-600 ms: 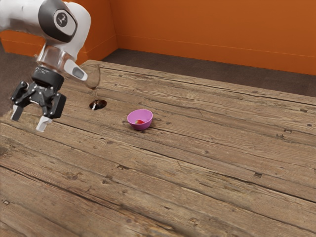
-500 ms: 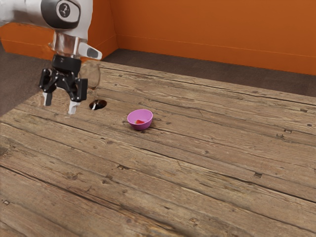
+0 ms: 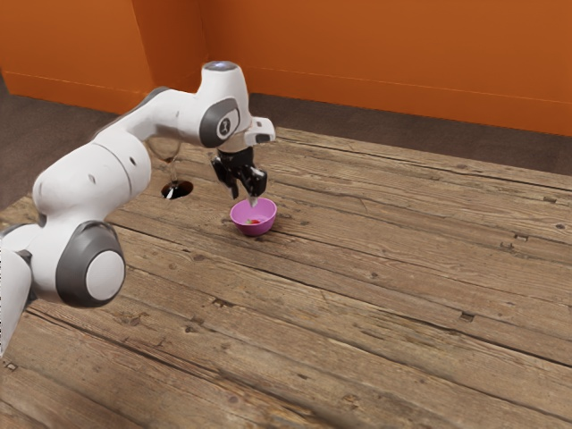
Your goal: Take strawberry from the bowl
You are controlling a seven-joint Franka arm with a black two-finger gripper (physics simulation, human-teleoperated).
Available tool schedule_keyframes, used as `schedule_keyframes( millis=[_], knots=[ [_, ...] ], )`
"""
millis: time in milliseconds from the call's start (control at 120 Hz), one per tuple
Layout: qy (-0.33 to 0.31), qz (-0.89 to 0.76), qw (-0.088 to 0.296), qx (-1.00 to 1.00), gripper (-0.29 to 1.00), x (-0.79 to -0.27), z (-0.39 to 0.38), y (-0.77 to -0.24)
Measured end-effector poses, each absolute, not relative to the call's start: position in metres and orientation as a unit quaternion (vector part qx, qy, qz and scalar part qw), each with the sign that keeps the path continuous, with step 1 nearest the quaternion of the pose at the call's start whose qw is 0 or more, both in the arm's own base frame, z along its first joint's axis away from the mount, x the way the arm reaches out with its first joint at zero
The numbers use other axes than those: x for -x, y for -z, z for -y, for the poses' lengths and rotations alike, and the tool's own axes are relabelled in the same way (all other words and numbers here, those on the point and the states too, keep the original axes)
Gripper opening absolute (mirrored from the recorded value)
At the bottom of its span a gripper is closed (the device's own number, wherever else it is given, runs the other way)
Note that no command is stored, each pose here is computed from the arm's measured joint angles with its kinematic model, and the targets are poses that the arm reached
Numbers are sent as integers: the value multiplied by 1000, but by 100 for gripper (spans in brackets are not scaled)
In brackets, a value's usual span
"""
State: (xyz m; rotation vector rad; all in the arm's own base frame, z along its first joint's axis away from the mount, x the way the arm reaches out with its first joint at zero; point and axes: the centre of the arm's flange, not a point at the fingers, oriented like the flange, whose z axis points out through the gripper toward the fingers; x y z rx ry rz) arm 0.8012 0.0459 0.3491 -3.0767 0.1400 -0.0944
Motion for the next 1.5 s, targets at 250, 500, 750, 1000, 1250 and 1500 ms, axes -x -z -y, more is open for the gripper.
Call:
schedule_keyframes(
  millis=[250, 500, 750, 1000, 1250, 1500],
  knots=[
    [54, -98, 8, 994, 20, -810, -52, -319],
    [26, -147, -15, 989, 29, -805, -55, -303],
    [53, -186, -9, 981, 33, -813, -58, -285],
    [91, -206, 10, 974, 34, -820, -69, -301],
    [81, -223, 4, 972, 35, -820, -70, -260],
    [90, -233, 6, 968, 28, -821, -71, -254]
  ],
)
